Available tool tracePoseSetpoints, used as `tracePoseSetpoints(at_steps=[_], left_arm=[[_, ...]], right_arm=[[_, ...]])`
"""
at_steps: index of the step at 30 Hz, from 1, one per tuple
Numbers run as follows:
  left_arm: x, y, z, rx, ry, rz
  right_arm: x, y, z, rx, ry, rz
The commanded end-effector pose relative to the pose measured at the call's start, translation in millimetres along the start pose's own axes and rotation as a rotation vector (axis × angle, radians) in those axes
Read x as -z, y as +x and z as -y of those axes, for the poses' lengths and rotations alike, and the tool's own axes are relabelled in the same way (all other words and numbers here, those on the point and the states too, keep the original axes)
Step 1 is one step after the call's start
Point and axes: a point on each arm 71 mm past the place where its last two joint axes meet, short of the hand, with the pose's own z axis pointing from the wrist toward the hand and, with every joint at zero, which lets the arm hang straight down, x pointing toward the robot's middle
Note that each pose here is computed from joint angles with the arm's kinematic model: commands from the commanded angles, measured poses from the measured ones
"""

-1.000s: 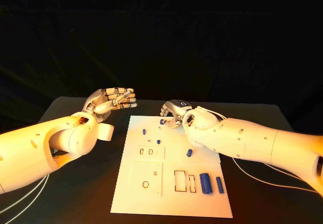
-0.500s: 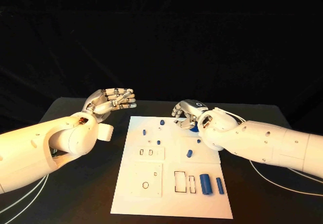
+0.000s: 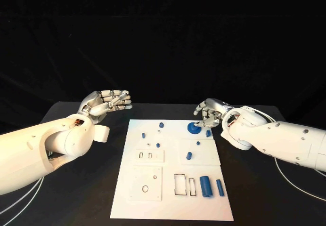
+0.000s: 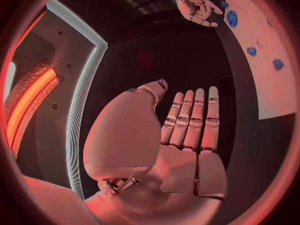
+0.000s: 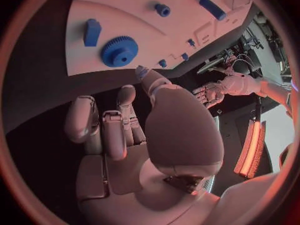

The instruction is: Assemble the parts on the task board

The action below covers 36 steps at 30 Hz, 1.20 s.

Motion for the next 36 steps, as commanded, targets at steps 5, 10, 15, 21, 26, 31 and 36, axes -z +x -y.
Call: tracePoseSetpoints(at_steps=[5, 10, 15, 21, 26, 31, 36], left_arm=[[-0.2, -1.3, 1.7, -0.001, 0.013, -0.008], [-0.3, -0.5, 1.7, 0.000, 0.013, -0.012], [-0.1, -0.1, 1.9, 0.001, 0.013, -0.014], [0.0, -0.3, 1.8, 0.001, 0.012, -0.014], [0.0, -0.3, 1.8, 0.000, 0.012, -0.013], [-0.1, -0.3, 1.7, 0.000, 0.011, -0.013], [-0.3, 0.0, 1.6, 0.001, 0.011, -0.014]], right_arm=[[-3.3, 6.9, 11, -0.043, 0.056, -0.127], [-6.8, 11.0, 14, -0.039, 0.070, -0.149], [-8.9, 14.6, 15, -0.037, 0.078, -0.159], [-10.1, 17.2, 12, -0.039, 0.075, -0.164], [-10.1, 18.6, 11, -0.043, 0.076, -0.169], [-10.4, 20.0, 10, -0.046, 0.076, -0.171], [-11.4, 21.5, 9, -0.043, 0.081, -0.171]])
